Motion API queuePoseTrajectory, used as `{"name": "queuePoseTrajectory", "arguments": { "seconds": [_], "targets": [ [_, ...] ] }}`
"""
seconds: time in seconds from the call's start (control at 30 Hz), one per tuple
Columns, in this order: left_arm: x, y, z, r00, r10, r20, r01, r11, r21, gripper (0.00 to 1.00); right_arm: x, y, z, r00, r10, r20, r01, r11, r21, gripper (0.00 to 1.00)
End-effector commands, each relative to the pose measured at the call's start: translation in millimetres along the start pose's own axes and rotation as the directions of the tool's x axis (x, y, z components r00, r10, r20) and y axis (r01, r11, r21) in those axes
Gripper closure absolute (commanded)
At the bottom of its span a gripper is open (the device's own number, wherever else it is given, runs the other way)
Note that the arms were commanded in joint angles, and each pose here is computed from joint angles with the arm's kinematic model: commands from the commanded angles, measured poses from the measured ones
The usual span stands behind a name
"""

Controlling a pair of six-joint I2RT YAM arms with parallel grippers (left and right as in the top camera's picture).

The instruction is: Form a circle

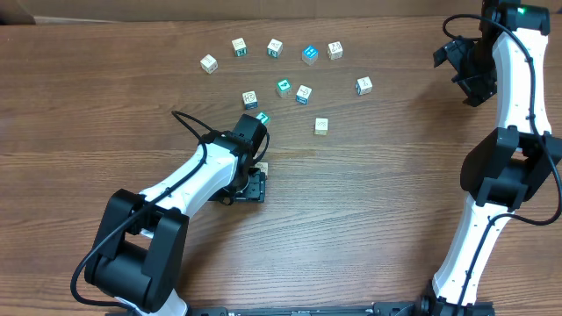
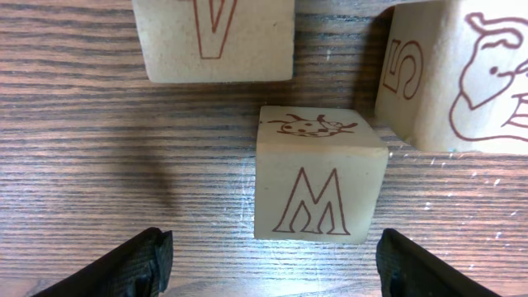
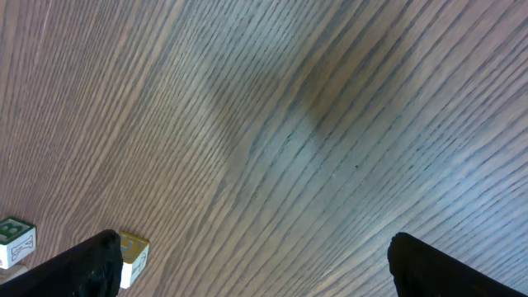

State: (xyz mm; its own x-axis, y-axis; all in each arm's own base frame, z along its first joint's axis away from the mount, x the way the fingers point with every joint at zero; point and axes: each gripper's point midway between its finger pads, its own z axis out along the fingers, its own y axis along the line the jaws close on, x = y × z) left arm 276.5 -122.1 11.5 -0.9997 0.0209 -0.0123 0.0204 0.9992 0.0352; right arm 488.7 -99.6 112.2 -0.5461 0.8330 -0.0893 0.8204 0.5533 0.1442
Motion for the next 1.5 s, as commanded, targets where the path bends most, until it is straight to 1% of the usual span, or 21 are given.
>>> {"name": "queuePoseTrajectory", "arguments": {
  "seconds": [0.0, 1.47],
  "targets": [
    [4.9, 0.0, 2.5, 1.0, 0.004, -0.015, -0.004, 1.0, 0.002, 0.23, -4.6, 3.8, -17.3, 0.999, -0.002, 0.034, 0.003, 1.0, -0.03, 0.0],
    [4.6, 0.6, 2.5, 1.0, 0.004, -0.014, -0.004, 1.0, -0.002, 0.22, -4.6, 3.8, -17.3, 0.999, -0.002, 0.034, 0.003, 1.0, -0.03, 0.0]
  ]
}}
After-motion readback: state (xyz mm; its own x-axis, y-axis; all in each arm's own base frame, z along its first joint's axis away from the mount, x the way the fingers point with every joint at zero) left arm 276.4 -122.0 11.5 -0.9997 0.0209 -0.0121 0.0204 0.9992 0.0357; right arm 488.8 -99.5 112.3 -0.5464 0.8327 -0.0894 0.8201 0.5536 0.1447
